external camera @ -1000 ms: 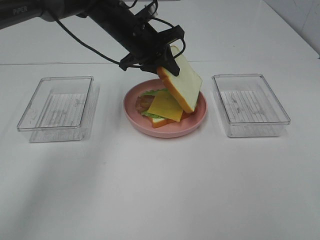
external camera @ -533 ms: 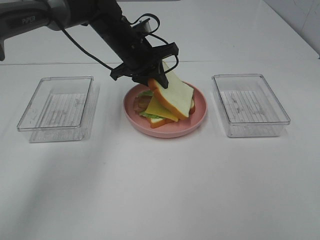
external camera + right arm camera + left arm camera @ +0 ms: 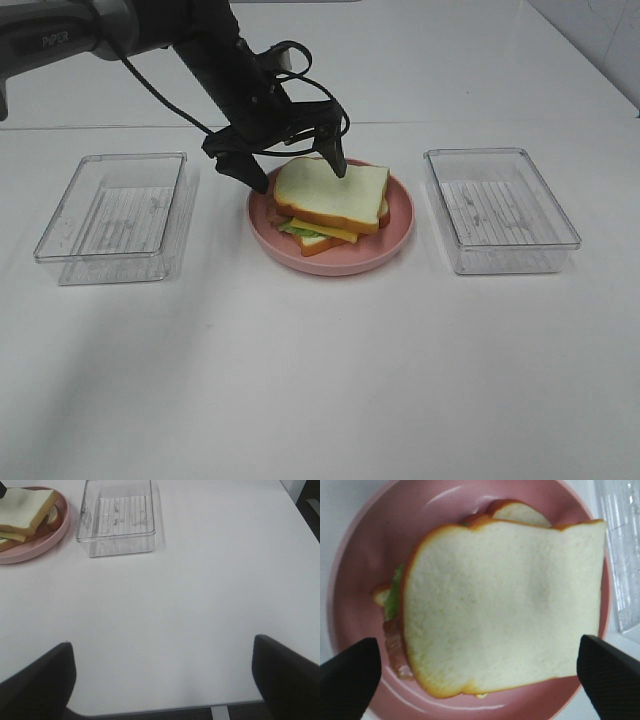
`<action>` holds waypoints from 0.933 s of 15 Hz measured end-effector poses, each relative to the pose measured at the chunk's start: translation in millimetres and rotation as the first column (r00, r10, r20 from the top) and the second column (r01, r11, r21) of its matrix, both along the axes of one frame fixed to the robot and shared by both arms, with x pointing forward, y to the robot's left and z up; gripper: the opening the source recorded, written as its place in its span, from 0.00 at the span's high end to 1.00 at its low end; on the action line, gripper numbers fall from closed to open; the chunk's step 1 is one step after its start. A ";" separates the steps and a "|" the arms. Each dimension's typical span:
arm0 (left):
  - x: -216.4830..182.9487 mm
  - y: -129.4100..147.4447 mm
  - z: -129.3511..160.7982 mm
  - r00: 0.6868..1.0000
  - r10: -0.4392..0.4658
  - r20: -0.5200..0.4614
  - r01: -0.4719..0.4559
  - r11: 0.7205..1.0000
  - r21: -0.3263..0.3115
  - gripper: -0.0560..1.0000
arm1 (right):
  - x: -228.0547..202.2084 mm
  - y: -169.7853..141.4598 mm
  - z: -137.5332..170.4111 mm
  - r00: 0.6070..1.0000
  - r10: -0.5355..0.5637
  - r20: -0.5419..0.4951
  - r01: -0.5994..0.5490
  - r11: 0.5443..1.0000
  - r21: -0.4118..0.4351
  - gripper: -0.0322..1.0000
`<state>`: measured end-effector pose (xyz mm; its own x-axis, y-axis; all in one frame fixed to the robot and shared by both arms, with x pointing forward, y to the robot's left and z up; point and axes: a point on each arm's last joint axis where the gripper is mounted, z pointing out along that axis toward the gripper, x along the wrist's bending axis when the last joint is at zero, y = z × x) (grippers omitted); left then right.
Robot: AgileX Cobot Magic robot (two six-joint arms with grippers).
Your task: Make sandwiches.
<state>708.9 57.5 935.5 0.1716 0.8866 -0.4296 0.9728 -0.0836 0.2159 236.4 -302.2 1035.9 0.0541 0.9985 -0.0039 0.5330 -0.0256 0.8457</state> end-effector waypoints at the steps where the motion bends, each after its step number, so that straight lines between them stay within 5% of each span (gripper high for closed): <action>1: -2.1 5.9 8.7 1.000 -0.016 -0.003 0.016 0.998 0.068 0.01 | 0.0 0.0 0.0 1.000 0.000 0.000 0.000 1.000 0.000 0.08; 3: 0.3 13.8 32.6 0.998 -0.032 0.048 0.024 0.987 0.156 0.01 | 0.0 0.0 0.0 1.000 0.000 0.000 0.000 1.000 0.000 0.08; 9: -13.9 35.9 124.9 0.967 -0.017 0.253 -0.033 0.980 0.194 0.01 | 0.0 0.4 0.0 1.000 0.003 0.000 -0.003 1.000 0.004 0.08; 12: -29.3 60.3 136.7 0.974 0.002 0.228 -0.055 0.972 0.227 0.01 | 0.0 0.4 0.0 1.000 0.003 0.000 -0.003 1.000 0.004 0.08; 14: -60.2 104.4 155.9 0.977 0.025 0.213 -0.090 0.949 0.302 0.01 | 0.0 0.6 0.0 1.000 0.004 0.000 -0.004 1.000 0.006 0.08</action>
<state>648.7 161.9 1091.4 0.1713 0.9806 -0.0953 0.9157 -0.1228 0.3826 236.5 -301.7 1035.9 0.0505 0.9987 0.0021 0.5330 -0.0288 0.8456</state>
